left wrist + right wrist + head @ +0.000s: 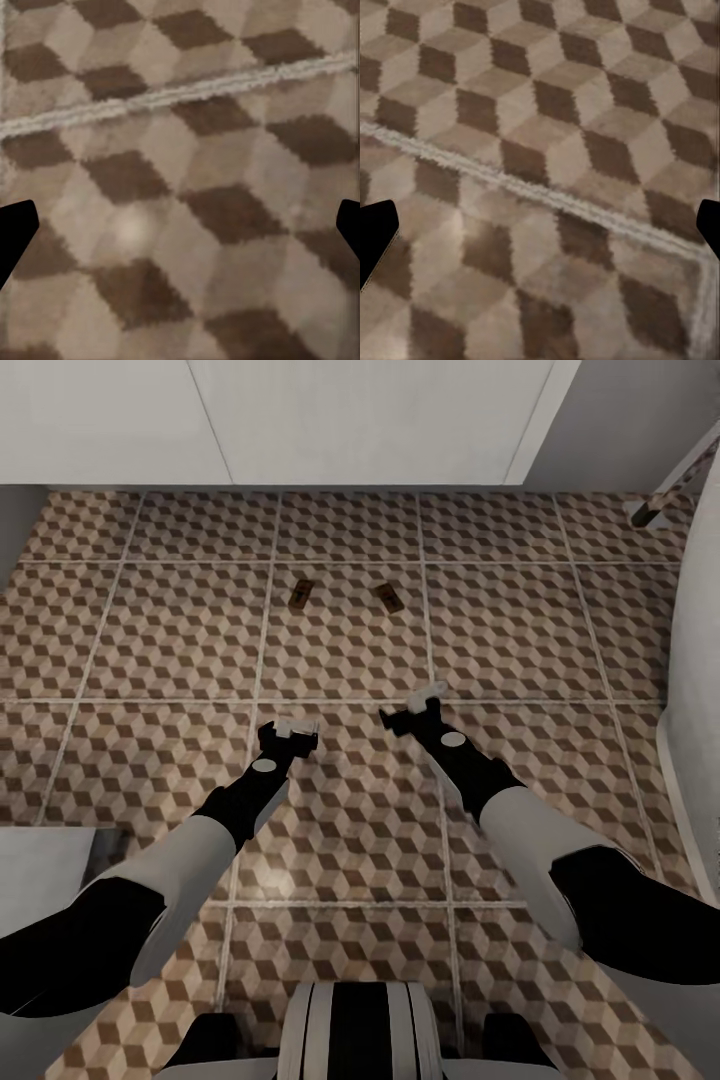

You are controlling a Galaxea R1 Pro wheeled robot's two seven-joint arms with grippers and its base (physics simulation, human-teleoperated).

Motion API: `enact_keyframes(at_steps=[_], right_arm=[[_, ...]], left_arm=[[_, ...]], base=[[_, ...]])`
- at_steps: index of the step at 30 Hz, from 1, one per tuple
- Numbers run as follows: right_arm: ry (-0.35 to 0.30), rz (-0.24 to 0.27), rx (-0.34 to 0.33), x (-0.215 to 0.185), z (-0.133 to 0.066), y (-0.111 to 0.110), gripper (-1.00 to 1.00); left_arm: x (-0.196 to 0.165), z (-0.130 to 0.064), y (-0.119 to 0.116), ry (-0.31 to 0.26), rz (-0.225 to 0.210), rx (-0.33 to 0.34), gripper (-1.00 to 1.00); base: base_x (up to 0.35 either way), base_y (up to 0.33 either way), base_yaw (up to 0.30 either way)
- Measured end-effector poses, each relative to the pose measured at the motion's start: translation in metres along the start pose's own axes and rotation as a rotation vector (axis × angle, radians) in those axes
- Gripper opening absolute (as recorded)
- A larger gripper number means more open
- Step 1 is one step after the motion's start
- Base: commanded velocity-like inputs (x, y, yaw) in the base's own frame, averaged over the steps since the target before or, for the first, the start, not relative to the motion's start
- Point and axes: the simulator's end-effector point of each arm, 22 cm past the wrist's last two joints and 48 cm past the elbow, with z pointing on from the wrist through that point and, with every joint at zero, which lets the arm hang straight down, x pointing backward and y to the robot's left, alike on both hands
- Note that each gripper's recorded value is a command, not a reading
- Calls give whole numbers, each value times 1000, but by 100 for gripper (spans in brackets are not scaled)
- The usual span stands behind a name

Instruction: Take the four mousetraps from the cabinet in the bathroom and place them on the bathroom floor. Make sure all four end up on the same floor surface, and ensure that at least two of them are either under or directly next to the same bathroom sink.

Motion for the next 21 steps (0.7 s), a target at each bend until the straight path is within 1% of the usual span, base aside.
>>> enact_keyframes(at_steps=[7, 13, 17, 21], right_arm=[[-26, -10, 9, -23, -8, -5, 100], [-35, -24, 34, -34, -17, -24, 100], [-40, -34, 53, -40, -24, -38, 100], [-48, -41, 63, -48, -31, -46, 100]], left_arm=[[-21, -8, 5, -27, 2, -7, 100], [-36, -16, 9, -45, 3, -12, 100], [-35, -24, 9, -44, 3, -12, 100], [-40, -30, 10, -51, 3, -14, 100]], base=[[0, 0, 0], [0, 0, 0], [0, 0, 0], [0, 0, 0]])
